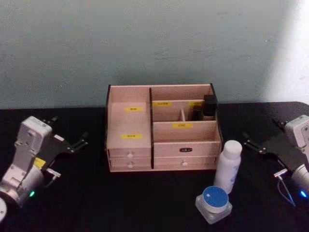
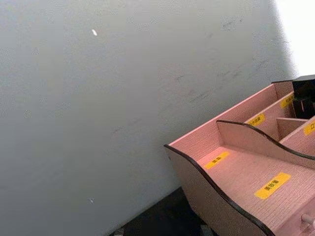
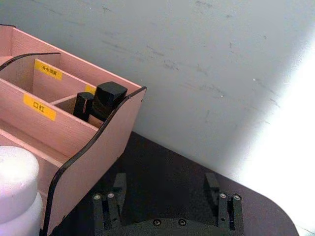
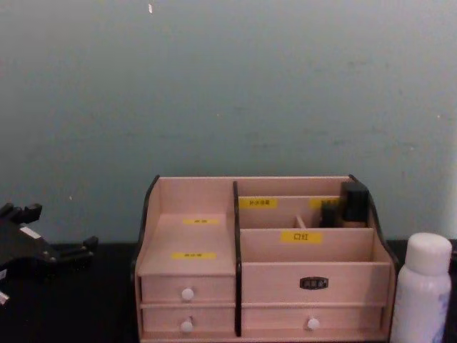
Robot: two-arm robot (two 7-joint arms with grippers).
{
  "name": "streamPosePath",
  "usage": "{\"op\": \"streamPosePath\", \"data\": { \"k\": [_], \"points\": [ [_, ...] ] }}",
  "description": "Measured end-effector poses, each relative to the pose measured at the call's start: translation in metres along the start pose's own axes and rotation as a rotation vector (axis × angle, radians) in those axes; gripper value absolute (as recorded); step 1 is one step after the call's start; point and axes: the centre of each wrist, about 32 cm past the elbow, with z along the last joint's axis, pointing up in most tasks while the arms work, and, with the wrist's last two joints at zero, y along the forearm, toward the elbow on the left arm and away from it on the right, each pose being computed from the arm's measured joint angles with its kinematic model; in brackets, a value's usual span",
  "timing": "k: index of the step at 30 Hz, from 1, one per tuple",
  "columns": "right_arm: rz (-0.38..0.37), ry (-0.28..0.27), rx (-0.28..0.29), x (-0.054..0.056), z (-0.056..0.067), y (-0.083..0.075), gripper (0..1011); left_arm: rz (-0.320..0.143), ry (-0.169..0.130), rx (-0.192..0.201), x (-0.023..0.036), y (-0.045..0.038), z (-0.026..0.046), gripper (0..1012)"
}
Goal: Pick up the facial cleanser and watermelon frost from the table and place them into the tiered storage box.
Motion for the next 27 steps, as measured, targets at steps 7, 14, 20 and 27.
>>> {"op": "streamPosePath", "data": {
  "k": [7, 14, 20, 27],
  "points": [
    [0.0, 0.0, 0.0, 0.0, 0.0, 0.0, 1002, 0.0, 0.0, 0.0, 0.0, 0.0, 0.0, 1001],
    [0.0, 0.0, 0.0, 0.0, 0.0, 0.0, 1002, 0.0, 0.0, 0.0, 0.0, 0.0, 0.0, 1001],
    [0.0, 0.0, 0.0, 0.0, 0.0, 0.0, 1002, 0.0, 0.0, 0.0, 0.0, 0.0, 0.0, 1001],
    [0.0, 0.0, 0.0, 0.0, 0.0, 0.0, 1003, 0.0, 0.0, 0.0, 0.0, 0.0, 0.0, 1001]
  ]
}}
